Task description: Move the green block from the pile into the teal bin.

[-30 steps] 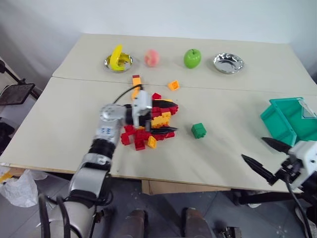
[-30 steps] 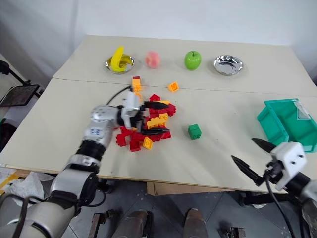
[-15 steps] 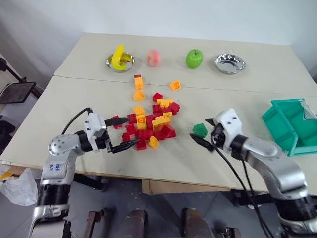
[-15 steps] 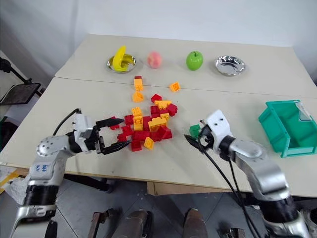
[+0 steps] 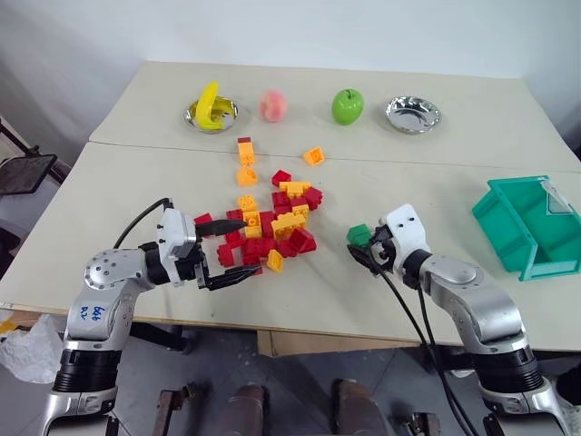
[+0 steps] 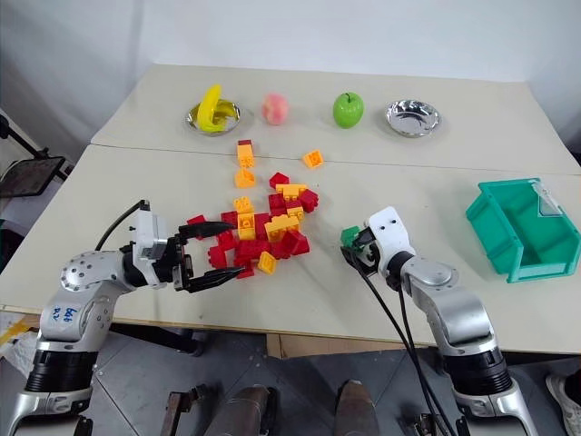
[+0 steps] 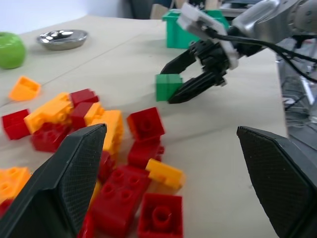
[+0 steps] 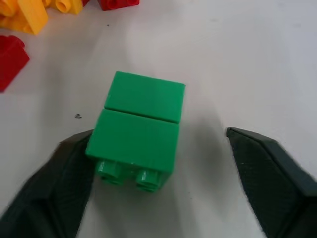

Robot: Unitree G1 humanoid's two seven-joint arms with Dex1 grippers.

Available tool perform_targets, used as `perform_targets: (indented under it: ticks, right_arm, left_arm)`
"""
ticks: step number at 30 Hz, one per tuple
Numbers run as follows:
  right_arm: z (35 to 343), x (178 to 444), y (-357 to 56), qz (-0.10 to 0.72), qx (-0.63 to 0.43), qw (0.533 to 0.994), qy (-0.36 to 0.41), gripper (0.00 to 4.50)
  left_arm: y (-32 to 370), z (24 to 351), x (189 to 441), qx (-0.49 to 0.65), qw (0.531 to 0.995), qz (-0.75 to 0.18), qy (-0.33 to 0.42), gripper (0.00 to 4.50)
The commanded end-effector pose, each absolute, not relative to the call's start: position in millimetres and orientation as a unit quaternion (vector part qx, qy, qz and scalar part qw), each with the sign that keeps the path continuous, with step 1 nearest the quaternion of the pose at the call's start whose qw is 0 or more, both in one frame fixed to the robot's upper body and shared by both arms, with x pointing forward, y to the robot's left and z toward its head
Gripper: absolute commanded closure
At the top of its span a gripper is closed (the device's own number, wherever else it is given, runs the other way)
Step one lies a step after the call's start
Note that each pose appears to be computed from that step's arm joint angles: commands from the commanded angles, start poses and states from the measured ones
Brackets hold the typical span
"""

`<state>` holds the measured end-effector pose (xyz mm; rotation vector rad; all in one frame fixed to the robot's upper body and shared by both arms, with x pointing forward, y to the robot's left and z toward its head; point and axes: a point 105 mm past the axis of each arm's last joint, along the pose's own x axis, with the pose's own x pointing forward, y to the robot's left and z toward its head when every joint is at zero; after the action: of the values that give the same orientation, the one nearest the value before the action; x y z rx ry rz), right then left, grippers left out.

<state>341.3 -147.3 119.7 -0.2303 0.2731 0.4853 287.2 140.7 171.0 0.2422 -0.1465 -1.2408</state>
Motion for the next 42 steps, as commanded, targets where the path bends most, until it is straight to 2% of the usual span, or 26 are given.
perform_targets:
  ticks: [1,5,8,11,16,21,24,27,31,37,40,42]
  right_arm:
    - [134.5,338.4,-146.4,0.238,-0.096,0.961,0.100,1.68]
    - [139.8,335.2,-152.9,0.234,-0.093,0.965,0.073,3.01]
    - [147.9,331.9,-168.1,0.216,-0.103,0.970,0.051,3.00]
    - [170.8,328.9,-195.6,0.167,-0.101,0.981,0.000,3.00]
    - [220.4,303.5,-269.1,0.055,-0.114,0.986,-0.107,3.00]
    - [227.3,281.1,-345.2,-0.055,-0.168,0.982,-0.065,3.00]
    - [229.2,277.5,-377.2,-0.099,-0.173,0.979,-0.040,3.00]
    - [233.9,280.5,-395.2,-0.122,-0.184,0.974,-0.039,3.00]
    - [213.9,286.7,-408.9,-0.114,-0.135,0.984,0.011,3.00]
    - [219.4,291.2,-412.3,-0.103,-0.129,0.986,-0.013,1.06]
    - [237.7,292.1,-398.1,-0.056,-0.143,0.986,-0.067,0.08]
    - [249.8,291.9,-380.2,-0.002,-0.149,0.983,-0.106,0.03]
  left_arm:
    - [133.3,180.6,282.1,0.121,0.783,-0.604,-0.084,0.00]
    - [126.3,178.4,283.3,0.113,0.774,-0.617,-0.083,0.00]
    - [118.0,181.2,283.8,0.081,0.772,-0.623,-0.095,0.00]
    - [107.5,179.8,282.3,0.072,0.763,-0.635,-0.100,0.00]
    - [79.1,189.3,286.5,0.050,0.750,-0.644,-0.140,0.00]
    - [48.6,196.2,288.8,0.031,0.735,-0.658,-0.162,0.00]
    - [39.3,194.7,288.1,0.017,0.726,-0.668,-0.161,0.00]
    - [35.8,192.7,289.3,0.024,0.725,-0.669,-0.162,0.00]
    - [37.7,186.8,290.6,0.044,0.728,-0.666,-0.156,0.00]
    - [50.5,189.5,294.2,0.049,0.744,-0.648,-0.155,0.00]
    - [66.0,192.5,298.9,0.058,0.765,-0.621,-0.157,0.00]
    - [79.0,195.9,304.1,0.073,0.784,-0.594,-0.164,0.00]
